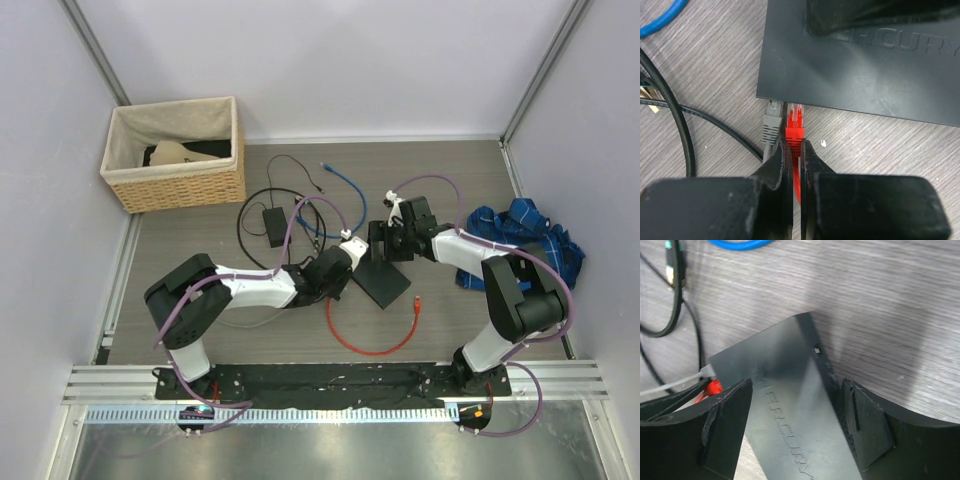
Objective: Insert the plug into the switch port
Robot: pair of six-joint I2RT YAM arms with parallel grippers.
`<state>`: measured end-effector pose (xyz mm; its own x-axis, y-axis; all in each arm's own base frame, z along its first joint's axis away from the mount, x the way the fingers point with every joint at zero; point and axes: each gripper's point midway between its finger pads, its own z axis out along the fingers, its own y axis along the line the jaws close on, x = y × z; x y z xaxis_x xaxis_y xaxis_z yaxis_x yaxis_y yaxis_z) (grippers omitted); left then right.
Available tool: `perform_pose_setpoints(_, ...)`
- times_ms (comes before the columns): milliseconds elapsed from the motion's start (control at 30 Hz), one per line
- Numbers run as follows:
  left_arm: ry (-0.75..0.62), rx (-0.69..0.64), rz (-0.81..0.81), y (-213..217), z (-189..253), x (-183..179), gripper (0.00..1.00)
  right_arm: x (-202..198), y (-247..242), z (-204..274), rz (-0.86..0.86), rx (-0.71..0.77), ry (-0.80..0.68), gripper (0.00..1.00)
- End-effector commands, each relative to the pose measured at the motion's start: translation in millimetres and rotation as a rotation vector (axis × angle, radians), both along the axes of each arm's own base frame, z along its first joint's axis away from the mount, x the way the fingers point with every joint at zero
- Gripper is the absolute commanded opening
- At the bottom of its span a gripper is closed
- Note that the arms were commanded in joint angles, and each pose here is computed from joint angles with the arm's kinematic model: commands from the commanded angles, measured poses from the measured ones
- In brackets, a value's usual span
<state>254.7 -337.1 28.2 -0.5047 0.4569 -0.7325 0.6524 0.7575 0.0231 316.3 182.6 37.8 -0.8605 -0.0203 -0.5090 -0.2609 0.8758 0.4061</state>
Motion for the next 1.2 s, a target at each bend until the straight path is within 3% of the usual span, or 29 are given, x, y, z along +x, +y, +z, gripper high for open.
perform_pose_setpoints(0,-0.076,-0.061,0.006,-14.9,17.6,16.5,0.00,-6.3,11.2,3.6,0.060,0.056,0.021,0.79)
perform_pose_setpoints(167,-0.128,-0.073,-0.034,-19.7,24.5,20.7,0.00,-22.4,22.7,6.2,0.122,0.124,0.080,0.78)
perform_pose_setpoints(600,-0.192,-0.092,-0.114,-29.2,37.9,26.9,0.00,-44.9,38.8,3.2,0.261,0.129,0.114,0.77)
perform_pose_setpoints(733,-0.205,-0.084,-0.058,-12.3,40.3,38.3,0.00,-45.4,35.0,-2.2,0.255,0.100,0.116,0.77)
perform_pose_setpoints(1167,-0.153,-0.068,-0.174,-4.9,30.3,22.0,0.00,12.0,26.3,11.1,0.158,0.018,0.007,0.79)
